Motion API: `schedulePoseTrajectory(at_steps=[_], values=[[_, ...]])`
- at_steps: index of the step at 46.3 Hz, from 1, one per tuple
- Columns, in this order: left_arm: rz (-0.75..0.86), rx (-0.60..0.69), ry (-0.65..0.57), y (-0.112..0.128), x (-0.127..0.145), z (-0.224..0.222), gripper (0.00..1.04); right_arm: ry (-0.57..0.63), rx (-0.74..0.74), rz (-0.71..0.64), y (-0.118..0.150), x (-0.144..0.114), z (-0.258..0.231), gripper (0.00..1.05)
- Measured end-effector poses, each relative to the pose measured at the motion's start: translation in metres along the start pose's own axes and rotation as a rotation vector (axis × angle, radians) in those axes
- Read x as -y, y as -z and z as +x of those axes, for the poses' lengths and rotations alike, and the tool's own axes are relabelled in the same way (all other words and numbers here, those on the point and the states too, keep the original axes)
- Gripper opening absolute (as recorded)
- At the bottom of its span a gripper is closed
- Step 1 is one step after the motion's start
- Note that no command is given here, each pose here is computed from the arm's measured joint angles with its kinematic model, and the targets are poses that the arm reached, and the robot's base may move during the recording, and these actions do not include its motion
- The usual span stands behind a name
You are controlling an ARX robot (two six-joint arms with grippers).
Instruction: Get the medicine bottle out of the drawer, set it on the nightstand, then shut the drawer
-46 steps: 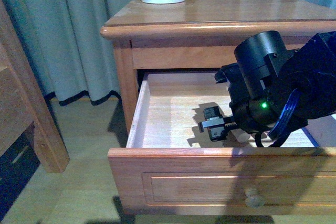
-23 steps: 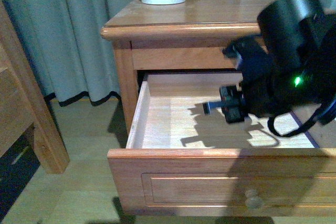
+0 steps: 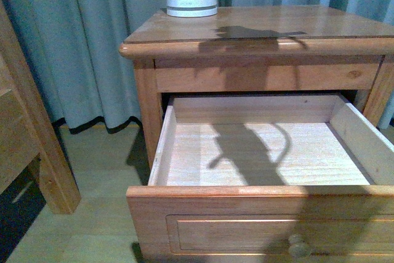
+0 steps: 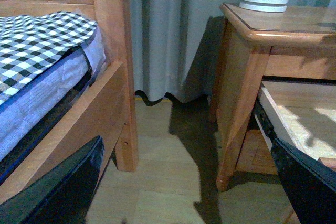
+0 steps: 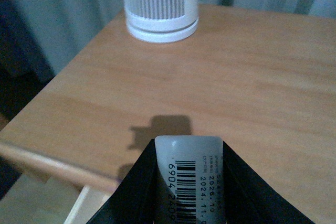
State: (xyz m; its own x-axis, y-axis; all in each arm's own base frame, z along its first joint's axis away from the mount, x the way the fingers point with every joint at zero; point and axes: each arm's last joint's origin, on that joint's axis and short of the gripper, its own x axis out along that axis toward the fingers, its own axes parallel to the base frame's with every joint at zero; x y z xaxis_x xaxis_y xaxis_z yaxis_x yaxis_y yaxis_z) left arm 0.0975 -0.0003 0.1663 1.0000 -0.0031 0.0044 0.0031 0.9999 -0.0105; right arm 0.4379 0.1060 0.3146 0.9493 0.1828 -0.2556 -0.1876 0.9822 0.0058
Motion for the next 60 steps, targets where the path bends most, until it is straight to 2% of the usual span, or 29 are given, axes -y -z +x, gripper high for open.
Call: schedulePoseTrajectory(at_steps=[11,20,22,34,36,40,45,47,51,54,58,60], values=[[0.000,0.000,0.000,0.000,0.000,0.000,0.98,0.112,-0.059,-0.038,0.003,0.017,0.061,0.29],[0.000,0.000,0.000,0.000,0.000,0.000,0.98,0.170,-0.055,-0.088,0.010,0.021,0.089,0.30],[0.000,0.000,0.000,0.000,0.000,0.000,0.98,0.184,-0.040,-0.109,0.010,0.022,0.093,0.41],[0.000,0.000,0.000,0.000,0.000,0.000,0.98,0.212,0.030,-0.137,0.006,0.024,0.094,0.78],[0.000,0.000,0.000,0.000,0.000,0.000,0.98,0.206,0.043,-0.137,0.008,0.024,0.090,0.88],[0.000,0.000,0.000,0.000,0.000,0.000,0.98,0.176,0.055,-0.129,0.011,0.023,0.079,0.99],[0.000,0.000,0.000,0.000,0.000,0.000,0.98,0.129,0.060,-0.092,0.006,0.022,0.053,0.98],[0.000,0.000,0.000,0.000,0.000,0.000,0.98,0.104,0.076,-0.059,0.000,0.020,0.031,0.92],[0.000,0.000,0.000,0.000,0.000,0.000,0.98,0.043,0.115,0.020,-0.016,0.017,-0.032,0.72],[0.000,0.000,0.000,0.000,0.000,0.000,0.98,0.013,0.121,0.060,-0.016,0.016,-0.073,0.58],[0.000,0.000,0.000,0.000,0.000,0.000,0.98,-0.023,0.050,0.128,0.003,0.015,-0.112,0.41],[0.000,0.000,0.000,0.000,0.000,0.000,0.98,-0.048,-0.052,0.183,0.026,0.013,-0.132,0.30]])
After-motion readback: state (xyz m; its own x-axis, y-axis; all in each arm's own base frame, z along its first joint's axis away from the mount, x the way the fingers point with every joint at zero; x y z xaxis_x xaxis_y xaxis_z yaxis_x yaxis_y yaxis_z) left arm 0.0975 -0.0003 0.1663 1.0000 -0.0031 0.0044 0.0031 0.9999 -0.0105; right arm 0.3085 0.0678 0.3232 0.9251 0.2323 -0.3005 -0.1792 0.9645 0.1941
